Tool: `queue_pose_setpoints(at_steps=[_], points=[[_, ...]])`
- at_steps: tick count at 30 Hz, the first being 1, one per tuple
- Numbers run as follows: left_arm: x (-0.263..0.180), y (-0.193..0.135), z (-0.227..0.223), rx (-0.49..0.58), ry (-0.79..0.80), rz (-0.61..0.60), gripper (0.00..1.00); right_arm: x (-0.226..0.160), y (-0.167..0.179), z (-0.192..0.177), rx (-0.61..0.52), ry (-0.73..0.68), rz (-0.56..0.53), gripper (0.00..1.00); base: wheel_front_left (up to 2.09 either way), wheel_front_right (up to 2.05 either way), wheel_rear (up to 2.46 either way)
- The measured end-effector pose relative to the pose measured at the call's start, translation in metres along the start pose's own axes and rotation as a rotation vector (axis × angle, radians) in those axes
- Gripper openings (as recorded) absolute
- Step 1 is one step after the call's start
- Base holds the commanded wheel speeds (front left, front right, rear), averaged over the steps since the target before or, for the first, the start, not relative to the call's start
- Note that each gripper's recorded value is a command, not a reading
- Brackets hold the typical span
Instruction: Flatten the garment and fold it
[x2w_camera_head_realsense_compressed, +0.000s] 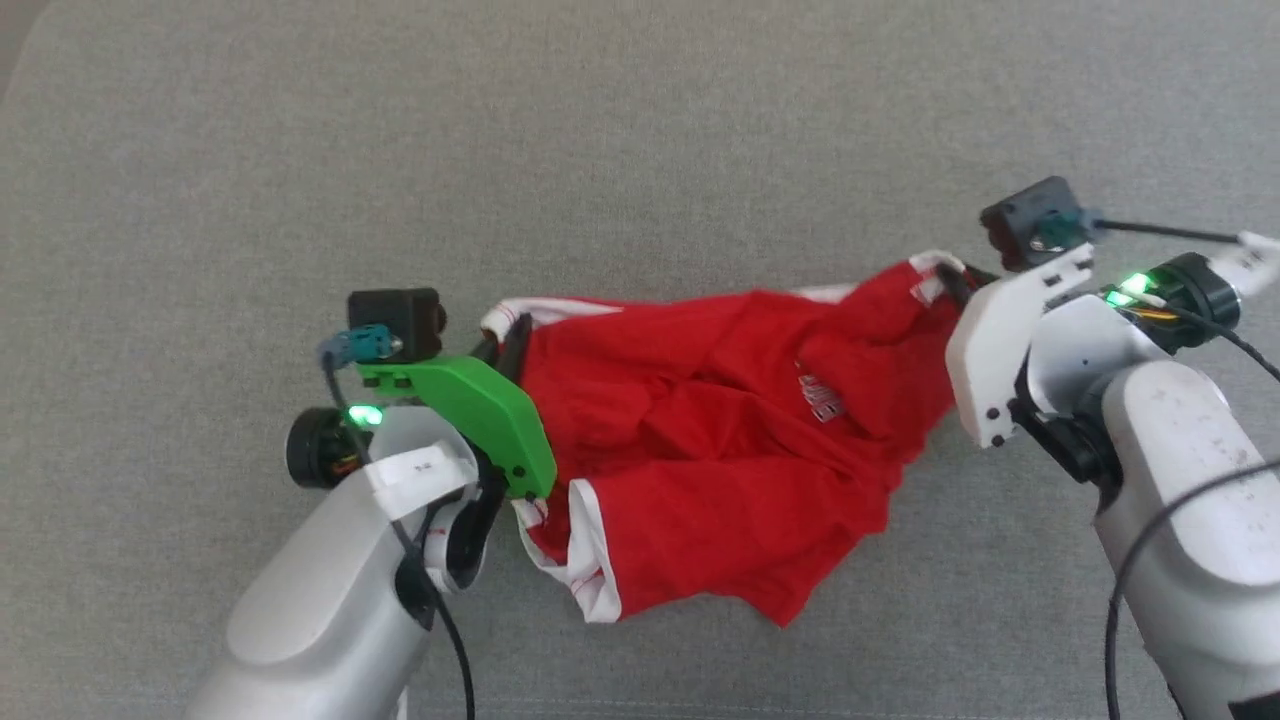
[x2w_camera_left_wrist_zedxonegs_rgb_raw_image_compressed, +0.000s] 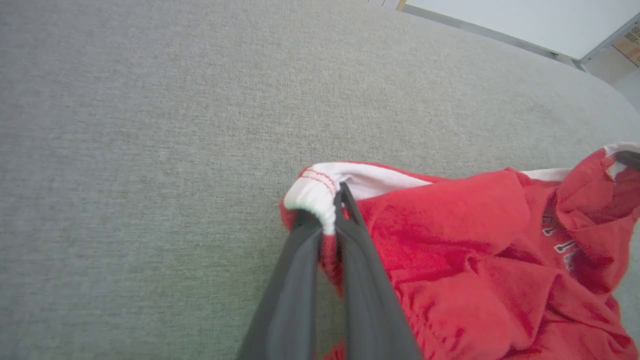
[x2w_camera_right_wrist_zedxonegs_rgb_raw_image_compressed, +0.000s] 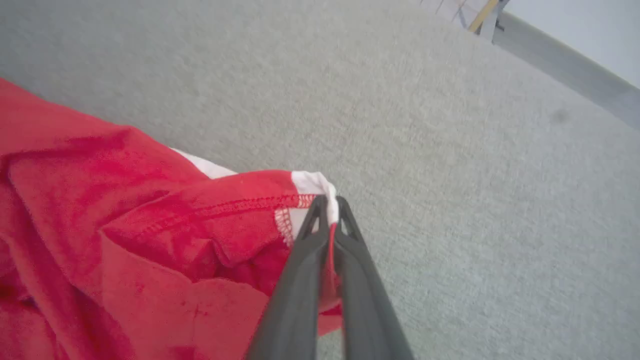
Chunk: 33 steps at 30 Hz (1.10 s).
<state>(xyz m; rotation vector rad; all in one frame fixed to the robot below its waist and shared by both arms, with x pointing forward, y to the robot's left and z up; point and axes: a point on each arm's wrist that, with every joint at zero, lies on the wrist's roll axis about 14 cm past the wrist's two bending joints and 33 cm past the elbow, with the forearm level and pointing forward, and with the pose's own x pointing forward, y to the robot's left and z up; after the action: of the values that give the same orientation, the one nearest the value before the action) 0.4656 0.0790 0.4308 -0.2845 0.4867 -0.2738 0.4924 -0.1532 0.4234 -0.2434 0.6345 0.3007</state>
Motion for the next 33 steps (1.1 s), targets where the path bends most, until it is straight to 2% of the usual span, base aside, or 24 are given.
queue_pose_setpoints(at_steps=[5, 11, 18, 24, 33], points=[[-0.015, -0.016, 0.052, -0.023, -0.184, -0.074, 0.00, -0.035, -0.001, 0.033, 0.044, -0.230, -0.024, 0.00, 0.00, 0.00, 0.00], [-0.037, -0.041, 0.106, -0.033, -0.308, -0.206, 0.00, -0.081, -0.005, 0.071, 0.056, -0.429, -0.057, 0.00, 0.00, 0.00, 0.00], [-0.052, -0.090, 0.178, -0.016, -0.406, -0.390, 0.00, -0.122, -0.032, 0.115, 0.027, -0.564, -0.139, 0.00, 0.00, 0.00, 0.00], [-0.047, -0.095, 0.237, -0.016, -0.510, -0.412, 0.00, -0.130, -0.053, 0.163, -0.048, -0.634, -0.182, 0.00, 0.00, 0.00, 0.00], [-0.021, -0.077, 0.328, -0.074, -0.723, -0.358, 0.00, -0.113, -0.085, 0.242, -0.092, -0.737, -0.236, 0.00, 0.00, 0.00, 0.00]])
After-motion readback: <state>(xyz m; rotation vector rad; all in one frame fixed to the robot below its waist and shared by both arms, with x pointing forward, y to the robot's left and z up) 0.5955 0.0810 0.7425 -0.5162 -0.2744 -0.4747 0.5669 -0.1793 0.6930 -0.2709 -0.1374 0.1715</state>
